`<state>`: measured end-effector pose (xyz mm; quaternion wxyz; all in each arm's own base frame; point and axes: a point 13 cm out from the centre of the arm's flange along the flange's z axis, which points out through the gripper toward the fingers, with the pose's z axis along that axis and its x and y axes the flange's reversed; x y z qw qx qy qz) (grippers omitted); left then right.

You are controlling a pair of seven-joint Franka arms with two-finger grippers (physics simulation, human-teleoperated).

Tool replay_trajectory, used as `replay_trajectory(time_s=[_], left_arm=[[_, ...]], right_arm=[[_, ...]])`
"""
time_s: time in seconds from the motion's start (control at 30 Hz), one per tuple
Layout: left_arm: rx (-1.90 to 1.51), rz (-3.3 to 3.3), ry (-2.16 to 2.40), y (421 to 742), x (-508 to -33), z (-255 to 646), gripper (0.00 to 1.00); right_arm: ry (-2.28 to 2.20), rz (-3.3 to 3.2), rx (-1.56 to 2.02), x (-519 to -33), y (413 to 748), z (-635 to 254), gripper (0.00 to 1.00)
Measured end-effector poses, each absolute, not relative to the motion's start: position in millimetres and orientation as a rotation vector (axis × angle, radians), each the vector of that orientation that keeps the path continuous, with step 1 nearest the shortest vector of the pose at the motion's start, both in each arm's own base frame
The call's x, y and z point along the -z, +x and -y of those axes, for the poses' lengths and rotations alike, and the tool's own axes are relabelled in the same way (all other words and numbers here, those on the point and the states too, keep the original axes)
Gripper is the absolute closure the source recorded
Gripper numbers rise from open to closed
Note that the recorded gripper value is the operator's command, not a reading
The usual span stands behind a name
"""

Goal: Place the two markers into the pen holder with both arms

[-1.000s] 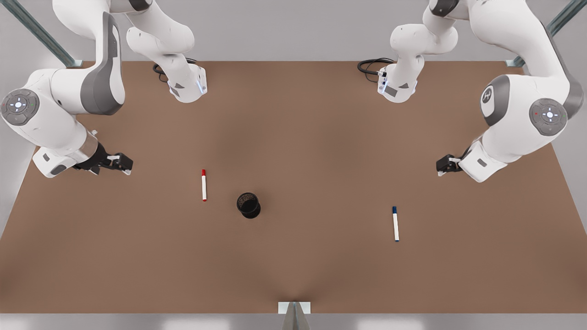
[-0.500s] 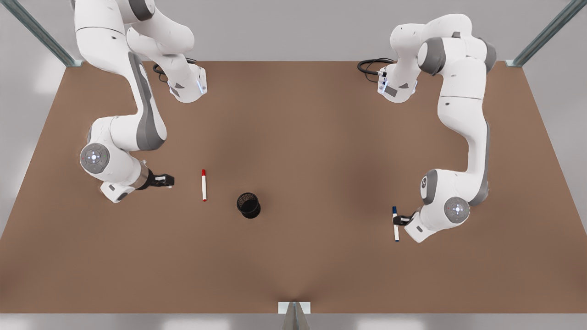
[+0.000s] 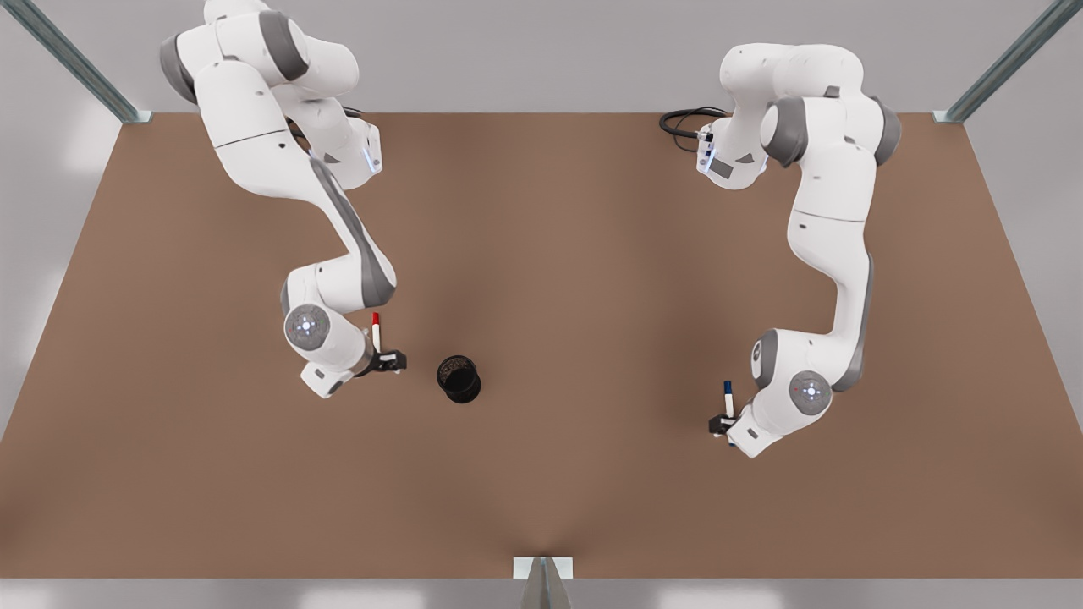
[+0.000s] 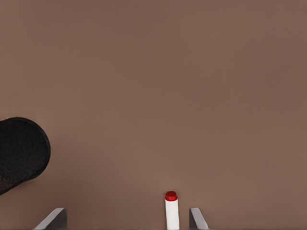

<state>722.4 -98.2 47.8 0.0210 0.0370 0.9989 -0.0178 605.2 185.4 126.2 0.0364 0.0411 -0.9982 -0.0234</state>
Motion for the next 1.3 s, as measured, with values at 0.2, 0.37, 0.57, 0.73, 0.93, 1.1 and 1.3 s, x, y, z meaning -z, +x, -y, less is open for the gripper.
replay_trajectory(time_s=[0.2,0.37,0.57,0.73,0.93,1.1,1.3], left_arm=[[0.050,-3.093,0.099,723,-42,96,0.54],[0.055,-3.090,0.090,724,-41,96,0.55],[0.057,-3.092,0.086,723,-39,97,0.59],[0.058,-3.096,0.082,722,-36,96,0.65],[0.056,-3.095,0.071,722,-36,96,0.74],[0.054,-3.087,0.059,726,-51,96,0.76],[0.126,-3.059,0.094,729,-144,138,0.76]], right_arm=[[0.048,3.011,0.014,-87,576,-161,0.13],[0.027,2.991,0.004,-55,537,-160,0.23],[-0.018,3.047,0.020,-49,549,-155,0.28],[-0.032,3.072,0.025,-44,554,-155,0.30],[-0.051,3.088,0.034,-40,558,-156,0.36],[-0.069,3.097,0.031,-38,562,-149,0.46],[-0.054,3.101,0.034,-39,559,-154,0.48]])
